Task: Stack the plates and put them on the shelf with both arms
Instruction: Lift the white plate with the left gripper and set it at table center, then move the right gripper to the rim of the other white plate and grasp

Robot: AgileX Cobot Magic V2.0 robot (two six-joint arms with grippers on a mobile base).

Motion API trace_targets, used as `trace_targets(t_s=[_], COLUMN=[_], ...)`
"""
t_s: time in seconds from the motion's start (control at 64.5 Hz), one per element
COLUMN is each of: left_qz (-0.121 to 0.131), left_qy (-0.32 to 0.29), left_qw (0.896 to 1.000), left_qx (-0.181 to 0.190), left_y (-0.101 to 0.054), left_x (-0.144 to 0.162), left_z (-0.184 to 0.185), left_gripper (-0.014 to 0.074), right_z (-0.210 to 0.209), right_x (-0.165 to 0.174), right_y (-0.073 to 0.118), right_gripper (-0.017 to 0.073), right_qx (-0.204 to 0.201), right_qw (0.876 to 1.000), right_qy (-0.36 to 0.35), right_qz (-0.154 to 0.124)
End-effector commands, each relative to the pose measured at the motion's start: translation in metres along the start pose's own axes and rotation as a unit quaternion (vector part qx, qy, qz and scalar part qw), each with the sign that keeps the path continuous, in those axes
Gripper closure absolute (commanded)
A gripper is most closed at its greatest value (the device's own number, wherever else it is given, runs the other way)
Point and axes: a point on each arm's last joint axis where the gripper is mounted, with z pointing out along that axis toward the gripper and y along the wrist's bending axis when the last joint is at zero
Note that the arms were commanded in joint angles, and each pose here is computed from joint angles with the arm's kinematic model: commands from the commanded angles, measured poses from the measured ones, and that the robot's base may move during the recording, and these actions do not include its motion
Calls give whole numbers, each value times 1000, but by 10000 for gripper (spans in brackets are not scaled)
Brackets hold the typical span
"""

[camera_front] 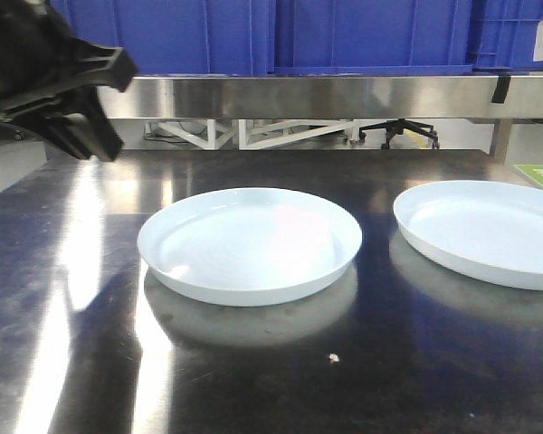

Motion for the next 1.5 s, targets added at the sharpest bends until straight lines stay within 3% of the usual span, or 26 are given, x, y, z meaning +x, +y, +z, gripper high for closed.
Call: trace_targets(t_s=[0.0, 0.093, 0.31, 0.434, 0.667, 0.822, 1.054, 1.272, 1.489], left_qz=[0, -1, -1, -5, -27, -1, -11, -13, -12], left_qy=[-105, -143, -220, -274, -324, -367, -406, -423, -424], left_qw=[994, 989, 975, 961, 941, 919, 896, 886, 886], left_qx=[-11, -20, -31, -44, -93, -143, -179, -190, -190], left_y=[-2, -1, 0, 4, 19, 25, 26, 24, 24], left_x=[-4, 12, 45, 65, 103, 119, 130, 136, 136], left_z=[-28, -44, -80, -101, -125, -147, -171, -182, -182], left_gripper=[458, 514, 512, 512, 512, 512, 512, 512, 512], right_z=[-2, -2, -2, -2, -2, -2, -2, -2, -2], right_x=[-10, -10, -10, -10, -10, -10, -10, -10, -10], right_y=[0, 0, 0, 0, 0, 0, 0, 0, 0], right_gripper=[512, 512, 512, 512, 512, 512, 512, 512, 512], right_qx=[2, 2, 2, 2, 2, 2, 2, 2, 2], right_qw=[998, 998, 998, 998, 998, 998, 998, 998, 998], right_qy=[-55, -55, -55, -55, -55, -55, -55, -55, -55], right_qz=[-8, -8, -8, -8, -8, -8, -8, -8, -8])
